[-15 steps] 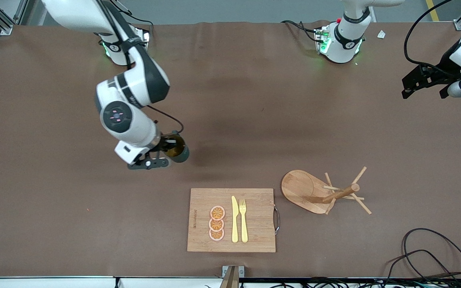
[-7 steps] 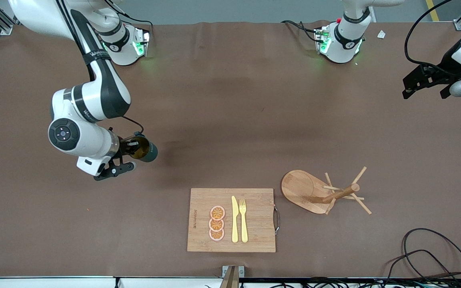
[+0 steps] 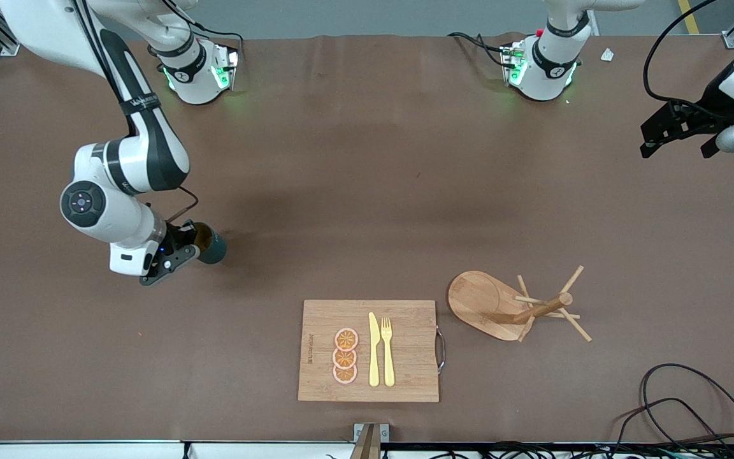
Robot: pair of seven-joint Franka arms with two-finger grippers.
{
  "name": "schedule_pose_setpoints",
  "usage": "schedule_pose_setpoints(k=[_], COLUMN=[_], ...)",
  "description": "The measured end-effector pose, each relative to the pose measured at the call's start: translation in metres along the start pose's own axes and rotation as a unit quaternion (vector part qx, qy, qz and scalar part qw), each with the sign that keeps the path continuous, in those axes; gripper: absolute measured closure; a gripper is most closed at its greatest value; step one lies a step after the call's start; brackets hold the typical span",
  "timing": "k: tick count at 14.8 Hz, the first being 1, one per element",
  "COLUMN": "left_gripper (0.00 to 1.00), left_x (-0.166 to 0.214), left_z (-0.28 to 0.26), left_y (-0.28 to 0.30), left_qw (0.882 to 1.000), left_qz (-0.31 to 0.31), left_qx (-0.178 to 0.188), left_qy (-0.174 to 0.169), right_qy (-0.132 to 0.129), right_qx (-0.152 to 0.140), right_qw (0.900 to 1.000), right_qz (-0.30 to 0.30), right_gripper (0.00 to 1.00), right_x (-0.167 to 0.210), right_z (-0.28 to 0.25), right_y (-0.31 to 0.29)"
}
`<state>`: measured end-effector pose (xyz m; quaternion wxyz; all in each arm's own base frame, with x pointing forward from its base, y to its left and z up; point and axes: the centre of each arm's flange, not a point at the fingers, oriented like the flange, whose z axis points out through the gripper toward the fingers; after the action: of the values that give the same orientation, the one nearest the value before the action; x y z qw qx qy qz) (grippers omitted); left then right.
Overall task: Transfer cup from left to right arm and place
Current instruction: 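Carry the mug away with the right gripper and set it on the table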
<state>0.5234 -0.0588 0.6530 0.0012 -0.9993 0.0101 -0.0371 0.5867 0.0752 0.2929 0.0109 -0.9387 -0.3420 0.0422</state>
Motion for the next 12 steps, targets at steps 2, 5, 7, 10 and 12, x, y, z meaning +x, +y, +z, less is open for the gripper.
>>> schedule_pose_setpoints(k=[2,5,7,10,12], left_gripper=[0.0,0.0,0.0,0.0,0.0], left_x=[0.0,0.0,0.0,0.0,0.0], left_z=[0.0,0.0,0.0,0.0,0.0], left_y=[0.0,0.001,0.002,0.002,0.002], left_qw=[1.0,1.0,1.0,1.0,1.0], left_qz=[0.0,0.001,0.002,0.002,0.001], left_qx=[0.0,0.0,0.0,0.0,0.0], left_qy=[0.0,0.0,0.0,0.001,0.001], right_qy=[-0.007,-0.015,-0.029,-0.024,-0.016], right_qx=[-0.004,-0.007,-0.005,-0.013,-0.017], right_qw=[0.999,0.997,0.996,0.995,0.995], right_qz=[-0.039,-0.078,-0.085,-0.091,-0.099], right_gripper=[0.96,0.96,0.96,0.96,0.96], right_x=[-0.016,-0.04,-0.059,-0.086,-0.101], right_z=[0.001,0.004,0.014,0.032,0.043], right_y=[0.015,0.041,0.054,0.068,0.071])
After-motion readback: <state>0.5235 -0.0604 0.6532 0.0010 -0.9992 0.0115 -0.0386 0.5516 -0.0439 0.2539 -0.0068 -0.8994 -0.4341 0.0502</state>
